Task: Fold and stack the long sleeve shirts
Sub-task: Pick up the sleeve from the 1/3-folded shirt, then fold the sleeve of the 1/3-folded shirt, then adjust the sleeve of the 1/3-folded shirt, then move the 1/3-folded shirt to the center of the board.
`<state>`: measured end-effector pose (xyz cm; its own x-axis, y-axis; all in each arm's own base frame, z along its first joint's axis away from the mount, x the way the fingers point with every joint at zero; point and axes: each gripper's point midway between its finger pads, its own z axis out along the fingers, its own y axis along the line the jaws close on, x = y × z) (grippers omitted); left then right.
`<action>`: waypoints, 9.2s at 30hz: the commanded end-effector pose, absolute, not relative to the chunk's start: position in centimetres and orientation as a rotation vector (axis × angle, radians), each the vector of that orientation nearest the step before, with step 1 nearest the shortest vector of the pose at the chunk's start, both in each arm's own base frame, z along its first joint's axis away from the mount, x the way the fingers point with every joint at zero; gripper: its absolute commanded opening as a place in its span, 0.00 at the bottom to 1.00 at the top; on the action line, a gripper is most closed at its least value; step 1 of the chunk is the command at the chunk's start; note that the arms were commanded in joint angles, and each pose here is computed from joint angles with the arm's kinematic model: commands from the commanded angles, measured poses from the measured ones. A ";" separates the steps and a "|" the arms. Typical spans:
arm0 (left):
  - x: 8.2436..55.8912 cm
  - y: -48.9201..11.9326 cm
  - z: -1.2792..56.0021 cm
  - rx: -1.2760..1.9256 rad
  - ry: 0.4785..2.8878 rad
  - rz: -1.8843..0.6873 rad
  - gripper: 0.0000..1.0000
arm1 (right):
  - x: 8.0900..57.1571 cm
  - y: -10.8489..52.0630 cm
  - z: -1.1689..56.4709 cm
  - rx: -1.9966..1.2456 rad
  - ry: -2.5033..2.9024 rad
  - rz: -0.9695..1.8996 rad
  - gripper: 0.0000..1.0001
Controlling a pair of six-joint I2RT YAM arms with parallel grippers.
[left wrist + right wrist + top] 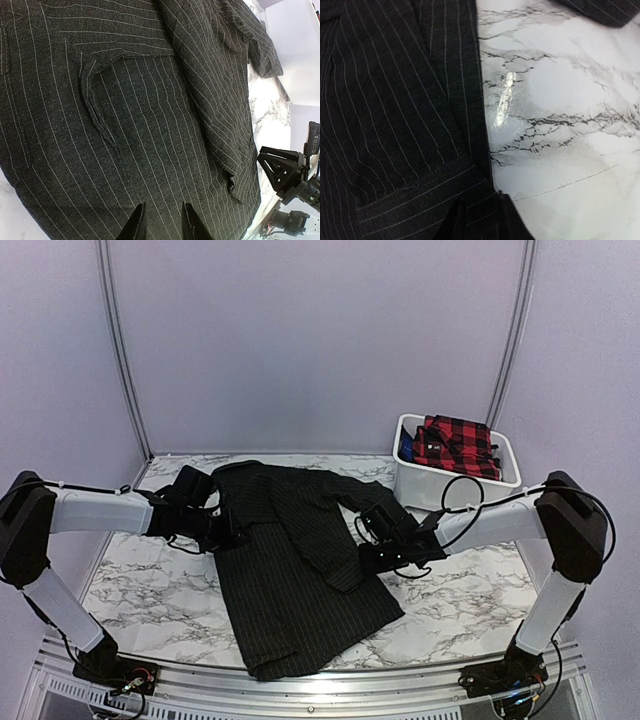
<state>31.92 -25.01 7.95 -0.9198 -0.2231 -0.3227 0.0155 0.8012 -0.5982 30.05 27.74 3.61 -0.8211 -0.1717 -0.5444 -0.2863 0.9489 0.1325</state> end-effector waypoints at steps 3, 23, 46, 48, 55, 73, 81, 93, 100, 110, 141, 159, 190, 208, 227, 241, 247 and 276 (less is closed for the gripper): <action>32.0 -24.9 8.7 -0.153 2.578 -0.901 0.25 | 30.1 27.8 4.1 -0.331 2.544 0.250 0.28; 32.1 -25.0 8.9 -0.155 2.579 -0.915 0.25 | 30.0 27.7 2.3 -0.326 2.570 0.244 0.17; 32.3 -24.7 9.0 -0.146 2.579 -0.910 0.25 | 31.4 28.6 6.6 -0.347 2.473 0.211 0.09; 32.3 -24.6 8.8 -0.149 2.581 -0.907 0.25 | 31.2 28.6 6.2 -0.346 2.483 0.219 0.12; 32.3 -24.6 8.8 -0.148 2.583 -0.911 0.25 | 31.1 28.9 5.9 -0.348 2.485 0.245 0.02; 39.2 -21.6 10.5 -0.341 2.484 -0.914 0.20 | 29.0 35.7 24.1 -0.620 2.091 0.364 0.00; 45.8 -21.9 8.8 -0.423 2.476 -0.869 0.18 | 23.9 41.6 30.6 -0.826 1.935 0.397 0.00; 51.1 -24.8 6.2 -0.522 2.428 -1.016 0.17 | 19.8 46.1 29.4 -1.043 1.945 0.510 0.00; 52.2 -24.5 6.9 -0.577 2.362 -1.098 0.17 | 17.2 47.5 23.3 -1.221 2.065 0.546 0.00; 49.7 -21.9 8.5 -0.568 2.364 -1.033 0.24 | 15.4 48.9 17.4 -1.378 2.191 0.521 0.00; 37.7 -16.8 7.9 -0.461 2.488 -0.872 0.50 | 14.3 51.5 12.3 -1.347 2.308 0.635 0.50; 17.8 -21.3 4.5 -0.193 2.738 -0.927 0.42 | 14.3 45.5 8.8 -0.959 2.484 0.896 0.33; 13.0 -25.0 4.0 -0.049 2.808 -0.910 0.09 | 14.9 46.3 6.0 -0.854 2.508 0.940 0.34; 12.5 -25.0 4.4 -0.012 2.817 -0.914 0.21 | 16.1 47.0 5.0 -0.854 2.519 0.899 0.32; 12.2 -26.5 6.6 0.090 2.822 -0.974 0.00 | 16.8 46.4 6.2 -0.891 2.533 0.788 0.00; 8.4 -27.8 9.6 0.283 2.875 -1.115 0.00 | 14.7 41.9 8.4 -1.016 2.620 0.653 0.00; 7.9 -27.8 9.2 0.295 2.891 -1.105 0.00 | 13.8 41.6 8.0 -0.995 2.645 0.670 0.00; 22.6 -29.1 11.4 -0.008 2.624 -0.974 0.31 | 22.1 45.4 13.4 -0.800 2.339 0.728 0.33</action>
<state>20.50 -27.15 11.17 -0.9486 -0.1295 -0.2888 0.0744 0.7957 -0.6011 18.75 42.71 11.79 -0.7066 -0.4321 -0.5604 -0.6634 0.6800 0.3122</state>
